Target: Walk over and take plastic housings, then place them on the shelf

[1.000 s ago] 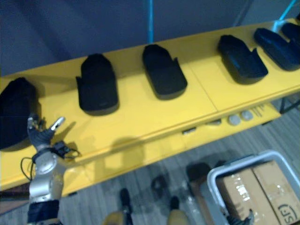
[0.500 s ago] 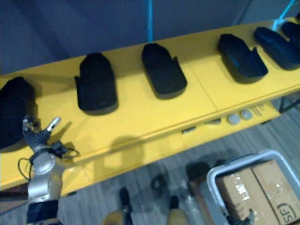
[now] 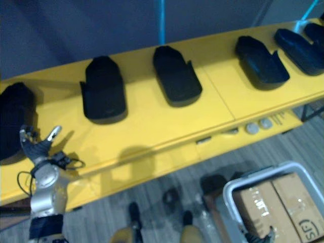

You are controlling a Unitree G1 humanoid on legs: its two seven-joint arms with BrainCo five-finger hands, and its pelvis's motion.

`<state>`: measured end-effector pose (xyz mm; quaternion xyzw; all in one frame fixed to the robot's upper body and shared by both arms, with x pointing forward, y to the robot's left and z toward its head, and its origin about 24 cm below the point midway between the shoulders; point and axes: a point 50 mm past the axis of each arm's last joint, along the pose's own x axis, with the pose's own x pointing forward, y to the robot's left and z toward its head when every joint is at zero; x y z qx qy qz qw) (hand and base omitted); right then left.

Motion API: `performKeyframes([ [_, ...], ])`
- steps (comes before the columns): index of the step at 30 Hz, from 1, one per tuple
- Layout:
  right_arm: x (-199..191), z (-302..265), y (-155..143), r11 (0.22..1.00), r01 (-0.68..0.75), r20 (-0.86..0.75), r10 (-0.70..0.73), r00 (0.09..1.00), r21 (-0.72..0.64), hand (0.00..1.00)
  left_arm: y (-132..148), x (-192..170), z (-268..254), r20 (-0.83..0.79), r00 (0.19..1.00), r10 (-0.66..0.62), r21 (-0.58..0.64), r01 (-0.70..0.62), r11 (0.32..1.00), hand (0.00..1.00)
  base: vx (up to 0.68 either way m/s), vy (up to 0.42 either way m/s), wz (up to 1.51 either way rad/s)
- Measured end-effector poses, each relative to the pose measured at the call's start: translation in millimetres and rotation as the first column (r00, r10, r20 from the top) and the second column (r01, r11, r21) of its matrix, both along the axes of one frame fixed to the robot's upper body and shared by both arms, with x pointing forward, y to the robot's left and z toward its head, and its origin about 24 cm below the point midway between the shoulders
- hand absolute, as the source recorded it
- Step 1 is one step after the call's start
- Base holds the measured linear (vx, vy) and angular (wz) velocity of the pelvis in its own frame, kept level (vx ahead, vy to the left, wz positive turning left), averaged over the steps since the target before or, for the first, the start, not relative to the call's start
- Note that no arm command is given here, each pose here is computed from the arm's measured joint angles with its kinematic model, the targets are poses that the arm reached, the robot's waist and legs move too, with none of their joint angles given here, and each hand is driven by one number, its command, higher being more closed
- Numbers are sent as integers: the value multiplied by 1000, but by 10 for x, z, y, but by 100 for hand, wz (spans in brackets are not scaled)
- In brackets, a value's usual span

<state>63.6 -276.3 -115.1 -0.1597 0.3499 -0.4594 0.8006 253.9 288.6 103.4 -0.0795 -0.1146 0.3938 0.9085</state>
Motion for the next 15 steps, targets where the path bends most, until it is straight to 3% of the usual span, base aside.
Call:
performKeyframes([
  [2,-5,0,-3,1000,-1,-1,1,1000,-1,0,-32,-24,151,85,996,-4,32,1,999,0,0,0,0],
  [5,-10,-5,3,1000,-3,-2,3,1000,0,0,-167,-188,635,349,937,-11,178,-55,982,0,0,0,0],
  [9,-17,-10,9,1000,-4,1,4,1000,-1,0,-377,-509,1099,629,773,-79,321,-166,932,0,0,0,0],
  [15,-40,-31,23,1000,-4,-12,4,1000,6,0,-473,-713,1210,759,650,-20,312,-337,888,0,0,0,0],
])
